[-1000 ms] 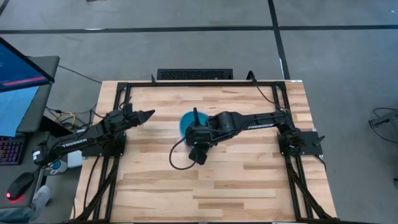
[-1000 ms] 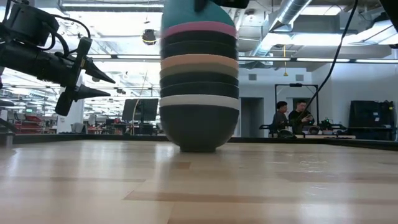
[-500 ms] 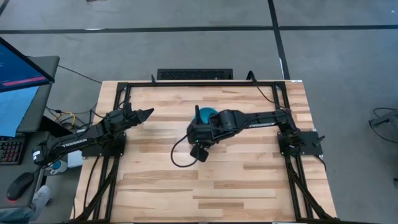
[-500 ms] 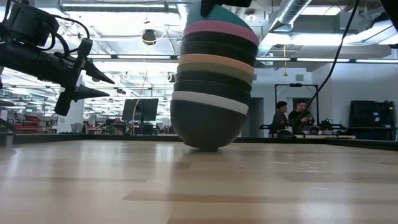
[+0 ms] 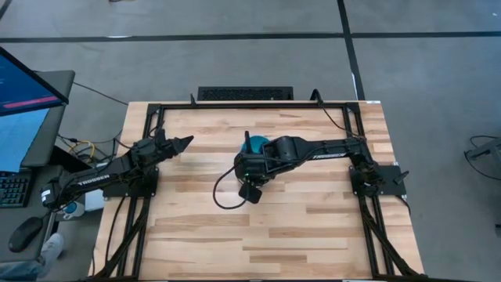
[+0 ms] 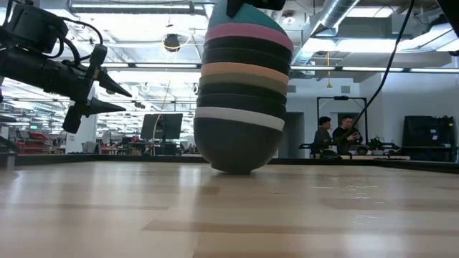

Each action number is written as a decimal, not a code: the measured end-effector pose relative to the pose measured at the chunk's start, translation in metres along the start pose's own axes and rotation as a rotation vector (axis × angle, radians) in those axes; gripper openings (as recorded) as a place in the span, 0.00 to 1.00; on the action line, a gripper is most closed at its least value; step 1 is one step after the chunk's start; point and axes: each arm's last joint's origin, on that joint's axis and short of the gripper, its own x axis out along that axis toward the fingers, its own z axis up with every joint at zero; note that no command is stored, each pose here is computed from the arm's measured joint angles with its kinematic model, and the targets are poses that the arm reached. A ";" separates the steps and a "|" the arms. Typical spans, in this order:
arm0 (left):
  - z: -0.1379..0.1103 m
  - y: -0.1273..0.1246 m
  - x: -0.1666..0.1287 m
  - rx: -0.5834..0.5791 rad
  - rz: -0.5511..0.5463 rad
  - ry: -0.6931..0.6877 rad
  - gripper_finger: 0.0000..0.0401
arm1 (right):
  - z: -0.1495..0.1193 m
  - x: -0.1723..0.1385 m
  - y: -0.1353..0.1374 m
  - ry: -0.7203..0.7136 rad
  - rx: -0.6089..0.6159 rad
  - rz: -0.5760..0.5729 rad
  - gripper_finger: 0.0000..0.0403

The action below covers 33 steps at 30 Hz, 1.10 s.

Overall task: Nest bowls inside each other
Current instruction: Stack the blue bowl on top of the pink bowl

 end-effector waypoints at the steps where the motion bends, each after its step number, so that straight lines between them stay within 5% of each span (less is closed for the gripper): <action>1: 0.000 0.000 0.000 0.000 0.001 -0.003 0.38 | 0.001 0.000 0.000 -0.003 -0.001 0.006 0.06; 15: 0.000 0.000 0.000 0.000 0.002 -0.004 0.38 | 0.013 0.001 0.000 -0.085 0.002 0.087 0.07; 33: 0.000 0.000 0.000 0.000 0.006 -0.010 0.38 | 0.018 -0.004 -0.005 -0.148 -0.116 0.005 0.04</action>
